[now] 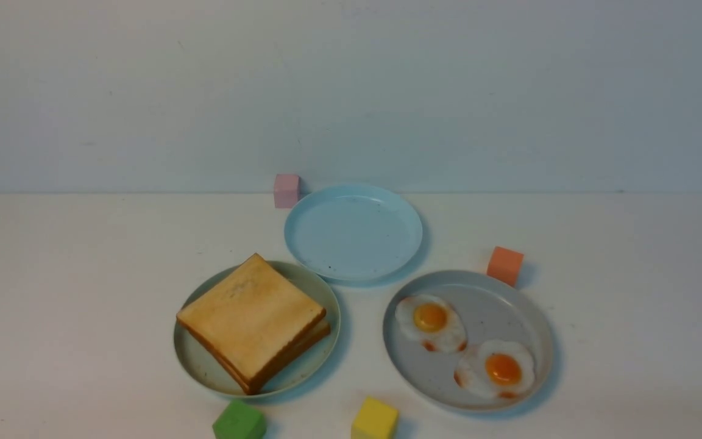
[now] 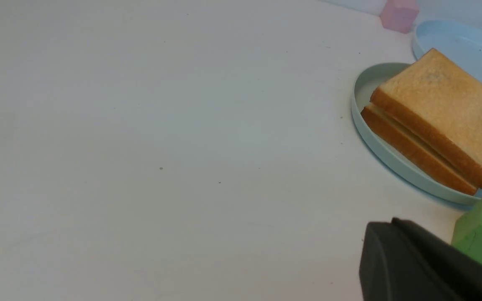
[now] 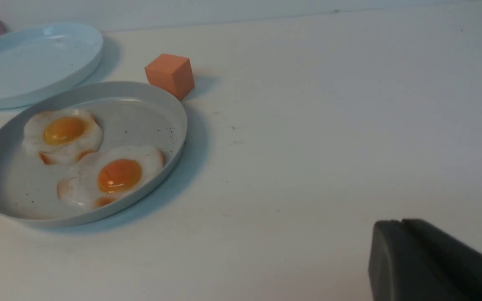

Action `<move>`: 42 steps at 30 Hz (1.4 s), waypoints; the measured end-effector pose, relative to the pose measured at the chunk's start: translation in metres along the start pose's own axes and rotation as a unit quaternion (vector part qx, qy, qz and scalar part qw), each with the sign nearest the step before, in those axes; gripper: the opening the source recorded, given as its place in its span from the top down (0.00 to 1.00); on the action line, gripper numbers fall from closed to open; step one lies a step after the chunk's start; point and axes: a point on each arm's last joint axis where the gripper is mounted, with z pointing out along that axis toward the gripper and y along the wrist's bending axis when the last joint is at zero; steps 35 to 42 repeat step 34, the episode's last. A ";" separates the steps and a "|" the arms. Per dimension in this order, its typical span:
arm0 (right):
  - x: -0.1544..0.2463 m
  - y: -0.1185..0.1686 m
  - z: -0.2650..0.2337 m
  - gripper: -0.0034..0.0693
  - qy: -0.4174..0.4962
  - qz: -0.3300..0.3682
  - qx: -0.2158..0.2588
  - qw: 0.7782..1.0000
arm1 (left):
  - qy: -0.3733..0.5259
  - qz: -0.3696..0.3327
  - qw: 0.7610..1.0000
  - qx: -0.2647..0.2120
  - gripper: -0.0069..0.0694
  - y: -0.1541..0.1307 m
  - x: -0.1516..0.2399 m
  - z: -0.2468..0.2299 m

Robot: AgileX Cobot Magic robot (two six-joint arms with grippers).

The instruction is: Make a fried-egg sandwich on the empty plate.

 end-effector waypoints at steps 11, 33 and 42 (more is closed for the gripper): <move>0.000 0.000 0.000 0.87 0.000 0.000 0.000 1.000 | 0.000 0.000 1.000 0.000 0.93 0.000 0.000 0.000; 0.000 0.000 0.000 0.83 0.000 0.000 0.000 1.000 | 0.000 0.000 1.000 0.000 0.90 0.000 0.000 0.000; 0.000 0.000 0.000 0.83 0.000 0.000 0.000 1.000 | 0.000 0.000 1.000 0.000 0.90 0.000 0.000 0.000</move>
